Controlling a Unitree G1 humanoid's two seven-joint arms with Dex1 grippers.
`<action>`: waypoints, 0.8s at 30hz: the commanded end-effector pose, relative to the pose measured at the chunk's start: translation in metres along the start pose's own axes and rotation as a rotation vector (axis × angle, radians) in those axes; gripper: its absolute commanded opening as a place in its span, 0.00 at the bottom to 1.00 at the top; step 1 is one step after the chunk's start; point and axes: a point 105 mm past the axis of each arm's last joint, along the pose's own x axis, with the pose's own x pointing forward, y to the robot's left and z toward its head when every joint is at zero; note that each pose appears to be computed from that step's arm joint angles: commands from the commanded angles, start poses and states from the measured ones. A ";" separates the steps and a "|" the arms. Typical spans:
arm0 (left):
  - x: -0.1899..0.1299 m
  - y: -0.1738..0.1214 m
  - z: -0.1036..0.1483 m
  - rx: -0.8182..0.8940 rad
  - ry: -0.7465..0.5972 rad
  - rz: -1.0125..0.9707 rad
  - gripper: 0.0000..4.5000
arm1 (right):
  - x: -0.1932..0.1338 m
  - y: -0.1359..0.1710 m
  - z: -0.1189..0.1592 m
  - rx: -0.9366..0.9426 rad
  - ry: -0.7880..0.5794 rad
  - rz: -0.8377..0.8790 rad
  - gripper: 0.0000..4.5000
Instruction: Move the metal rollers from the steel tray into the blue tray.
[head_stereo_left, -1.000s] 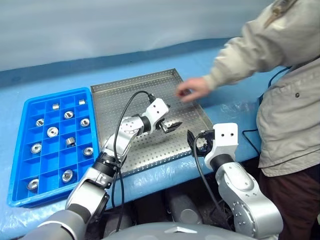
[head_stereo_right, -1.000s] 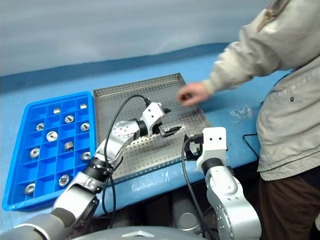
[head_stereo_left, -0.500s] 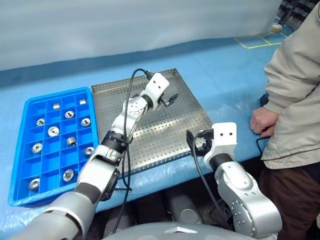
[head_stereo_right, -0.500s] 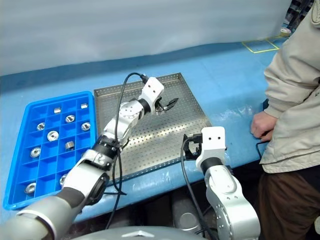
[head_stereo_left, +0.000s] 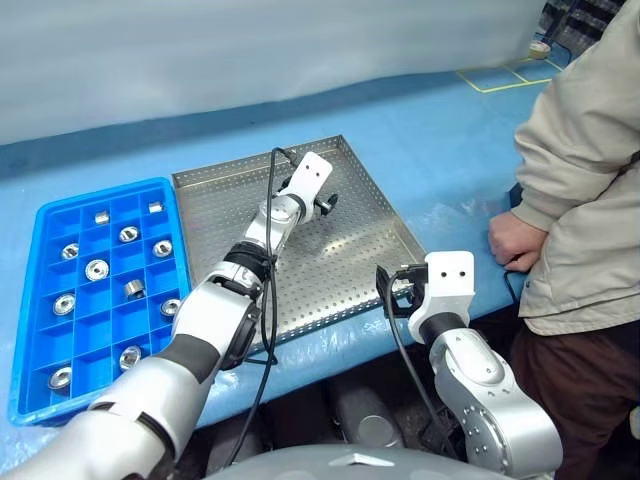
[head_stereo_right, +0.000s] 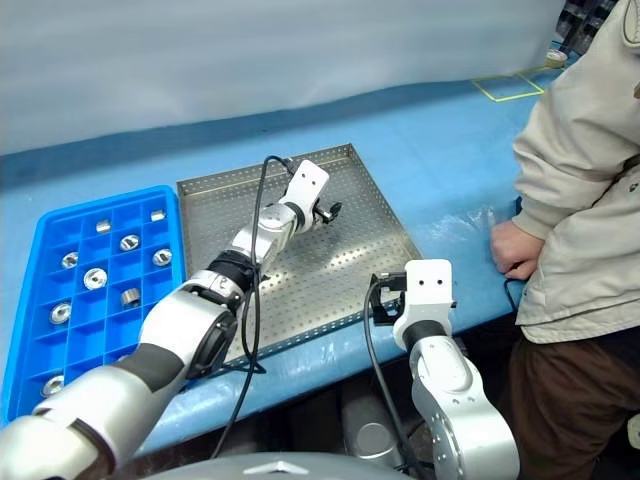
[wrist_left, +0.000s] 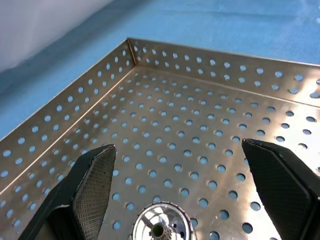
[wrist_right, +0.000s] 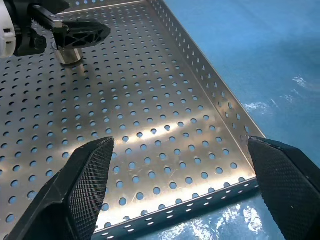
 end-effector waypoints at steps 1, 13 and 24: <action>0.000 0.008 0.008 -0.037 -0.022 0.051 0.98 | -0.006 -0.001 0.014 0.006 -0.065 -0.012 1.00; -0.003 0.012 -0.029 -0.210 0.106 0.087 0.98 | -0.005 0.000 0.013 0.004 -0.061 -0.005 1.00; -0.003 0.009 -0.030 -0.276 0.121 0.071 0.39 | -0.005 -0.002 0.013 0.009 -0.061 -0.016 1.00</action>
